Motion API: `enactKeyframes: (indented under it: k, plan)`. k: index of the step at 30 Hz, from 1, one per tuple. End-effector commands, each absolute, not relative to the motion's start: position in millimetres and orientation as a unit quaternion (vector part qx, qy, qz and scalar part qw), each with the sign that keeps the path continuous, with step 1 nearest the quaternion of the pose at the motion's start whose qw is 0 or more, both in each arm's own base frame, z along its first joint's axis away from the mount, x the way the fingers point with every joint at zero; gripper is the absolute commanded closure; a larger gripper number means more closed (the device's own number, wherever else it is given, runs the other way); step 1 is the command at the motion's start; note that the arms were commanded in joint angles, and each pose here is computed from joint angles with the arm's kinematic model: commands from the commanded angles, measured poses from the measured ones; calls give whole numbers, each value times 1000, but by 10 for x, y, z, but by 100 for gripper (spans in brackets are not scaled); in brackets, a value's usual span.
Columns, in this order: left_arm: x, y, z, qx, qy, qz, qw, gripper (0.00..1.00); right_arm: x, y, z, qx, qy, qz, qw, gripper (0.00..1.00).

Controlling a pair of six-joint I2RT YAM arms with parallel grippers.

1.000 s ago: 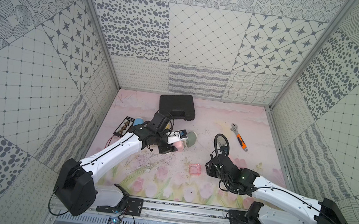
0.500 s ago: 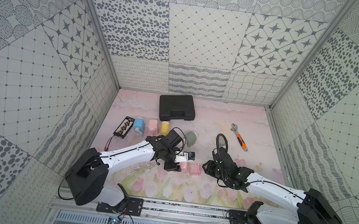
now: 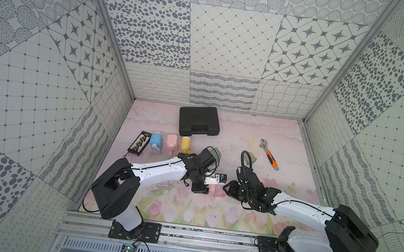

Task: Put the tray back into the pencil sharpener
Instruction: Close the container of the pencil sharpener.

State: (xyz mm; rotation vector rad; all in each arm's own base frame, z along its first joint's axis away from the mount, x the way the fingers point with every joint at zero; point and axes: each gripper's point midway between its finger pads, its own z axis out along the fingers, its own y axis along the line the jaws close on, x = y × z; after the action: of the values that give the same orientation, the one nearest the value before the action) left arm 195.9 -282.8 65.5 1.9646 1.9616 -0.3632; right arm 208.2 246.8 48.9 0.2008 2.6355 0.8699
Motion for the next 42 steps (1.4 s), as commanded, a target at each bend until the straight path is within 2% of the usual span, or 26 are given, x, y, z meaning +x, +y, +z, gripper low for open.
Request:
enactKeyframes:
  k: [1, 13, 24, 36, 42]
  plan:
    - [2003, -2831, 662, 685, 700, -116, 166, 47, 2156, 2532, 522, 70, 927, 319, 187, 67]
    - [1903, -2773, 604, 684, 709, -120, 123, 45, 2173, 2674, 476, 80, 923, 331, 177, 72]
    - [1909, -2794, 573, 678, 714, -122, 124, 46, 2165, 2848, 495, 80, 913, 360, 173, 76]
    - [1938, -2749, 583, 670, 724, -108, 122, 48, 2176, 2636, 436, 105, 925, 313, 187, 81]
    - [1952, -2775, 593, 671, 722, -111, 128, 48, 2180, 2778, 486, 87, 921, 334, 183, 79]
